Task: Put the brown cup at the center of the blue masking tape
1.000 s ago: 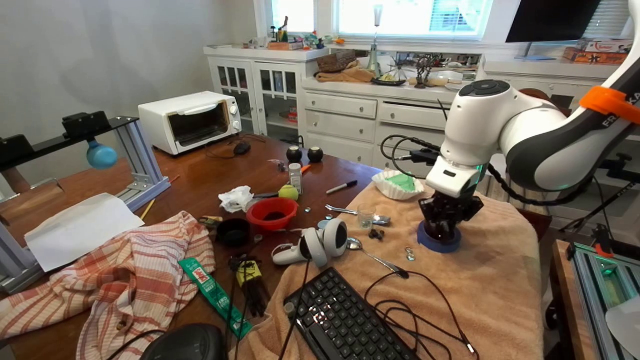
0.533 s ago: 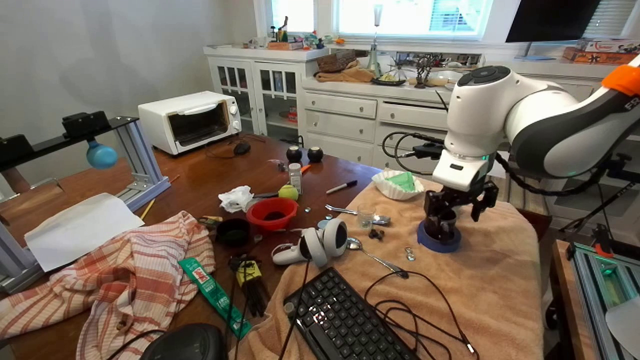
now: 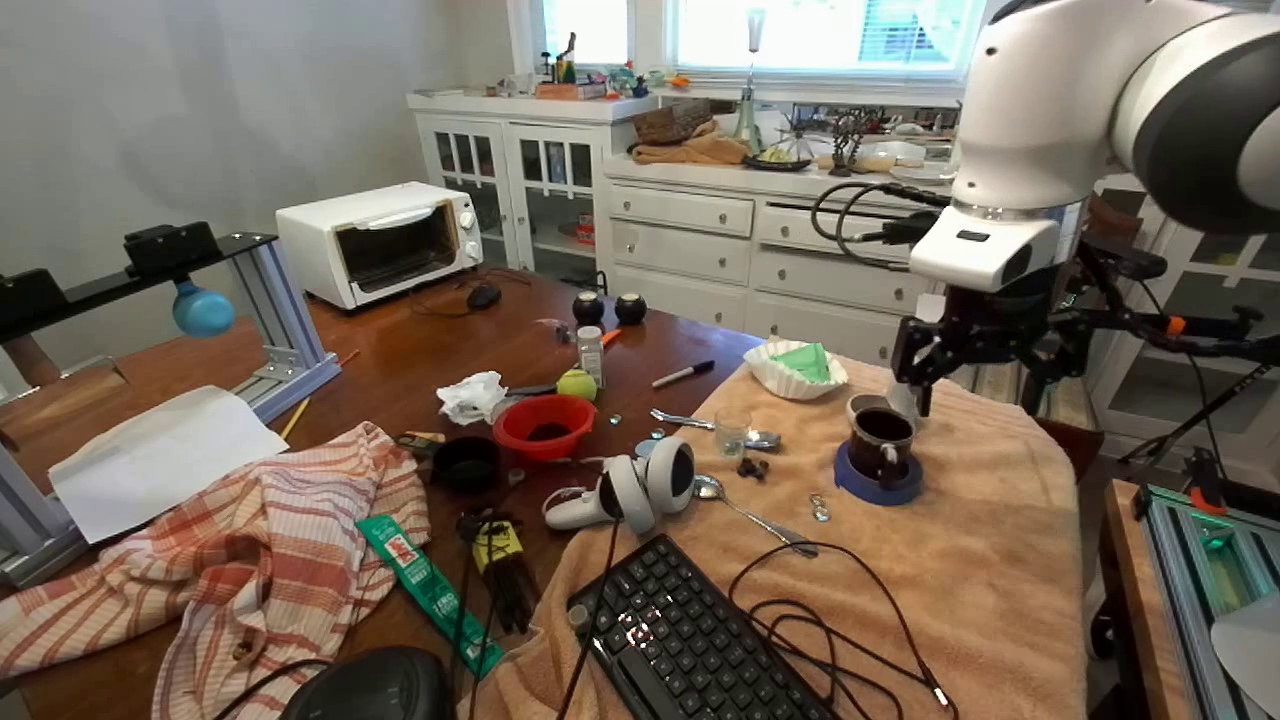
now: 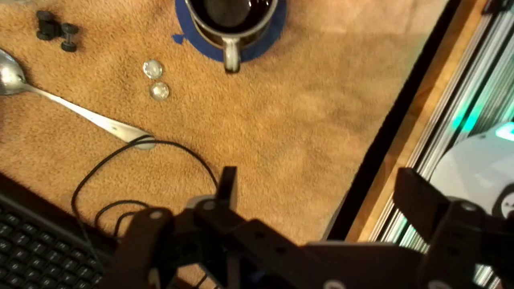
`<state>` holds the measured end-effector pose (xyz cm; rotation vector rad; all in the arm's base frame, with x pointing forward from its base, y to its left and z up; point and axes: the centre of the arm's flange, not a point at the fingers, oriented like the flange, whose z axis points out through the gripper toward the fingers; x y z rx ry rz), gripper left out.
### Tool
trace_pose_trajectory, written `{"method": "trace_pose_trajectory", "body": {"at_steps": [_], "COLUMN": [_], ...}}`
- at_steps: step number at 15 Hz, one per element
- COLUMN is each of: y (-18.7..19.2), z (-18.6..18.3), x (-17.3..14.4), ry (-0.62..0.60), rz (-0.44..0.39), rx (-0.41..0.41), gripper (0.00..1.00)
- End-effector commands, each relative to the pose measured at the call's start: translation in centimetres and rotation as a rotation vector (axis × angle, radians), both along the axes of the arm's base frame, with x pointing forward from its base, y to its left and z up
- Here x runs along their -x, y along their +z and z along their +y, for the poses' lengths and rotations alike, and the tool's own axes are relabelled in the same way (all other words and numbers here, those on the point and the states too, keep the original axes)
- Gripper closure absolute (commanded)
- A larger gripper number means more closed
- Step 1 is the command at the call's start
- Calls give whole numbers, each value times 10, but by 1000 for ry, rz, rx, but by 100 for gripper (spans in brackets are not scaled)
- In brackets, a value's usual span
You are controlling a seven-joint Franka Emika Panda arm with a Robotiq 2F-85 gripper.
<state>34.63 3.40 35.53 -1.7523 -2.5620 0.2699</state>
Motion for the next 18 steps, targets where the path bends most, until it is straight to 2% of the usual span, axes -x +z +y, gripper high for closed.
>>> {"method": "trace_pose_trajectory", "body": {"at_steps": [1,7,8,11,18], "y": [39,73,64,71,72], "z": [30,49,41,43,43], "x": [27,31,24,26,26], "ry": [-192,-494,-405,-465,-476], "rz": [-16,-117,-93,-113,-114], "rx": [-58,-148,-122,-134,-134], "gripper": [0,0,0,0,0]}}
